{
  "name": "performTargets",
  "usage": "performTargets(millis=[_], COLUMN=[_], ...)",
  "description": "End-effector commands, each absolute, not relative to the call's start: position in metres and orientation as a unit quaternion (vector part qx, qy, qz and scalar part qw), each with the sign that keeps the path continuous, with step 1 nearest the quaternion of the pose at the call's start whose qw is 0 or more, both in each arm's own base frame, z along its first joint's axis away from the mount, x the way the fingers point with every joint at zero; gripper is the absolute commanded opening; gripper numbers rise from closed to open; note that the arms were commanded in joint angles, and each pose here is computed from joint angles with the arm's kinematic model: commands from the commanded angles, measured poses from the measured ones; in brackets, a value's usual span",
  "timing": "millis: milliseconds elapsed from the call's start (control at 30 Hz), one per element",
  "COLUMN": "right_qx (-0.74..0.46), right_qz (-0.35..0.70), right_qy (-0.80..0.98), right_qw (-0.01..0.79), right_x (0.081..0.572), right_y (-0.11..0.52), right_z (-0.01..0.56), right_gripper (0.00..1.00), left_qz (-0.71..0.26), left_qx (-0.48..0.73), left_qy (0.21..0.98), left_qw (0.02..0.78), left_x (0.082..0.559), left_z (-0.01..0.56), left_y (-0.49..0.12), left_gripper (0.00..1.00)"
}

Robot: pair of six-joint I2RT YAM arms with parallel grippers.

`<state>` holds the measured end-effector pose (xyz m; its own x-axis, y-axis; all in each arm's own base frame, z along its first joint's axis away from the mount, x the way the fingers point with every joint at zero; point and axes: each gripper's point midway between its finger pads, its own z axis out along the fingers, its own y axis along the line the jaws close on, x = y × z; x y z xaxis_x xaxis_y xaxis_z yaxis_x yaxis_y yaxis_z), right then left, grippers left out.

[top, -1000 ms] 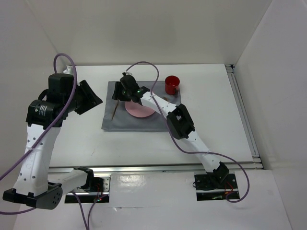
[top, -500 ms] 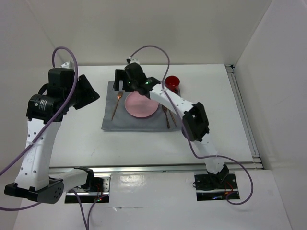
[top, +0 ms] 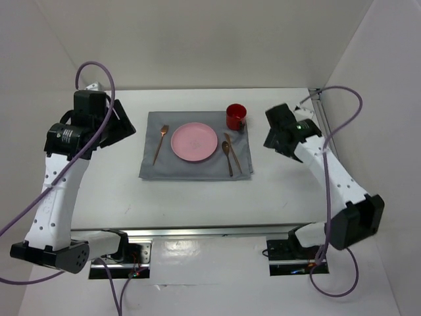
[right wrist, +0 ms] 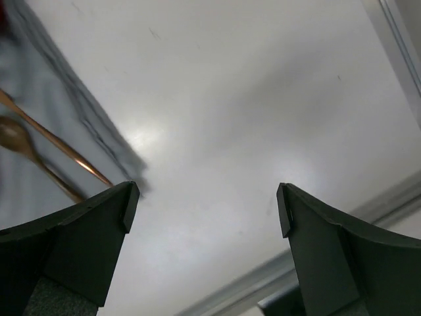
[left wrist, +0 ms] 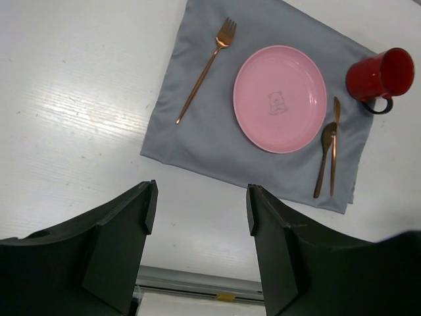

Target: Set the dinner table for one person

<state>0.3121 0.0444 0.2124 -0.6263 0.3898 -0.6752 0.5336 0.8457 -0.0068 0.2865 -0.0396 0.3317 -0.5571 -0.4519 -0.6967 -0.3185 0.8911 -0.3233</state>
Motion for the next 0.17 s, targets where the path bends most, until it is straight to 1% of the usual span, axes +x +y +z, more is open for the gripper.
performTargets(millis=[0, 100, 133], right_qx=[0.266, 0.267, 0.271], right_qz=[-0.070, -0.028, -0.014], right_qy=[0.897, 0.881, 0.870], right_qw=[0.346, 0.389, 0.412], right_x=[0.259, 0.257, 0.256], right_y=[0.035, 0.035, 0.032], right_z=[0.211, 0.222, 0.235], right_gripper=[1.00, 1.00, 1.00], left_qz=[-0.061, -0.071, -0.077], left_qx=[-0.211, -0.206, -0.203], left_qy=[0.870, 0.874, 0.875], left_qw=[0.441, 0.434, 0.432], left_x=[0.297, 0.302, 0.301], left_z=[0.335, 0.332, 0.331], left_y=[-0.031, -0.037, -0.040], left_gripper=[0.73, 0.73, 0.73])
